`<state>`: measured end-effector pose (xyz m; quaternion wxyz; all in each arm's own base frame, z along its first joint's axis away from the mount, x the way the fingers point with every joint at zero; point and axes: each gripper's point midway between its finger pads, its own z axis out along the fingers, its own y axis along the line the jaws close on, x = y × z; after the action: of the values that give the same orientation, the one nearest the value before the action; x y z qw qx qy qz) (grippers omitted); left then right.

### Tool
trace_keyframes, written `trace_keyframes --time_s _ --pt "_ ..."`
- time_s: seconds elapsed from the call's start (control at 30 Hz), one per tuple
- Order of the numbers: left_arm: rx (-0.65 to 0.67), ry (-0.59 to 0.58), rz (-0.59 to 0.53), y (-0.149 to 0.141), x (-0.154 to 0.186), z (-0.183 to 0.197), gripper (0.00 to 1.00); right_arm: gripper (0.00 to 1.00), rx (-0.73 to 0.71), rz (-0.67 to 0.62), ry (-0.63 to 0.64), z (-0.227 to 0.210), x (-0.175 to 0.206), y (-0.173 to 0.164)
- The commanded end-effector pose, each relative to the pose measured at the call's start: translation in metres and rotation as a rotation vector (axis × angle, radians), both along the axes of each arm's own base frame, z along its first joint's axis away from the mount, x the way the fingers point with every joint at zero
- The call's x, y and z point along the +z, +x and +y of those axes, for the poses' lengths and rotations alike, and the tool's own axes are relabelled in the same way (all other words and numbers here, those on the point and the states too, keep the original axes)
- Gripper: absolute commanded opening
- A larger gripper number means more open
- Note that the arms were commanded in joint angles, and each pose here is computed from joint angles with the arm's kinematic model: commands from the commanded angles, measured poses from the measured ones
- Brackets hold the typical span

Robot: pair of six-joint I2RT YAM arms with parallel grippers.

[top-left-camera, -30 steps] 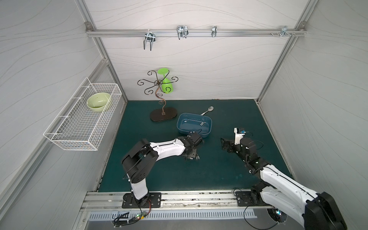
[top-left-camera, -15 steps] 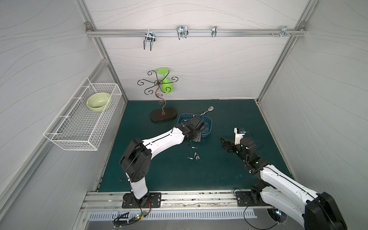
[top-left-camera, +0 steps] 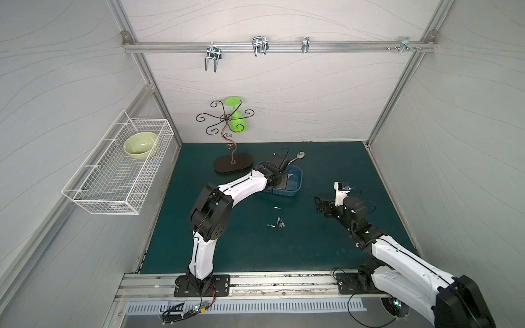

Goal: Put the bit on the desktop into the storage box
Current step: Place the screwdriver bit in the storage box.

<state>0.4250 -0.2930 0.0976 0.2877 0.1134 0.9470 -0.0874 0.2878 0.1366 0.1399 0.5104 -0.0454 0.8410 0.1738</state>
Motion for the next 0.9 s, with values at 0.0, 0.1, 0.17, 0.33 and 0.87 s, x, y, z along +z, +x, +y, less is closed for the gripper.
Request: trace_keyframes --time_s 0.0,0.1,0.17,0.33,0.87 --pt "-0.009 -0.061 -0.093 0.029 0.026 -0.012 0.23 0.99 0.009 -0.047 0.025 0.002 0.017 0.003" --pt "-0.018 -0.057 -0.095 0.032 0.029 -0.011 0.49 0.99 0.011 -0.055 0.026 0.002 0.02 0.002" --pt "-0.022 -0.053 -0.101 0.032 0.032 -0.01 0.61 0.99 0.01 -0.054 0.027 0.001 0.019 0.001" --pt "-0.013 -0.066 -0.115 0.021 0.046 -0.002 0.68 0.99 0.019 -0.055 0.031 0.003 0.021 0.001" --pt "-0.081 -0.082 -0.007 -0.081 0.036 0.025 0.72 0.99 0.032 -0.04 0.038 0.006 0.02 0.0"
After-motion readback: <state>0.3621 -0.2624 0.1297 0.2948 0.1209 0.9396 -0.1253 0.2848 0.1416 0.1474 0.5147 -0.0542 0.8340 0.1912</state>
